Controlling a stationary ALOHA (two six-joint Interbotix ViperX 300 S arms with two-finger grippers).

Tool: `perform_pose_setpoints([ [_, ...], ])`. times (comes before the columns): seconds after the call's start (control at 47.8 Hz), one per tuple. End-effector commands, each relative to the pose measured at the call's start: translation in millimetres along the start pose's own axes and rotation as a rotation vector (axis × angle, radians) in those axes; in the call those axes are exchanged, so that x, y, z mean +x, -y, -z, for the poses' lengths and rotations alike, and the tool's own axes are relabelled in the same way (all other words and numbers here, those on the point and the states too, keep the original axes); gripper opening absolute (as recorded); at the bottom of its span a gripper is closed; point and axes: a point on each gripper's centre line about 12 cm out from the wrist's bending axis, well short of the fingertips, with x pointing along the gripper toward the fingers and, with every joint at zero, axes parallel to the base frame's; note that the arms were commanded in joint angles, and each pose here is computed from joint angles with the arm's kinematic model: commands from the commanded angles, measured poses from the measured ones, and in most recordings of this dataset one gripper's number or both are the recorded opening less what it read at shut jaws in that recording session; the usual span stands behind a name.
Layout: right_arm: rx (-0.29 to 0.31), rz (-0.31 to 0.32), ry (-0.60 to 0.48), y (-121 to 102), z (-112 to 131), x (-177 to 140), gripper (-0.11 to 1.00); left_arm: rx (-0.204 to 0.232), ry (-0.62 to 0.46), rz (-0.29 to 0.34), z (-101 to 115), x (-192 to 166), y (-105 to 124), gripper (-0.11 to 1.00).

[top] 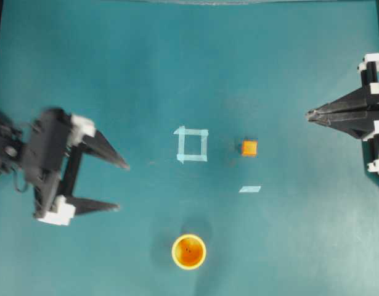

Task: Move the cup toward the block with left arm.
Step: 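Move the open left gripper down toward the orange cup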

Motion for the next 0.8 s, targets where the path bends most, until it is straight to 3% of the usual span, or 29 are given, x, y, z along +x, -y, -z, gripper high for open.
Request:
perform_pose_setpoints([
  [0.0,0.001,-0.001,0.031,-0.3,-12.3,1.1,0.00,0.015,-0.010,0.028,-11.4,16.2,11.4,0.89],
  [0.314,0.001,-0.002,0.029,-0.3,-12.0,1.4,0.00,0.053,-0.169,0.066,12.7,74.1,33.6,0.89],
  [0.775,0.003,-0.001,0.020,-0.3,-11.9,1.2,0.00,0.087,-0.273,0.100,43.6,118.6,55.2,0.89],
])
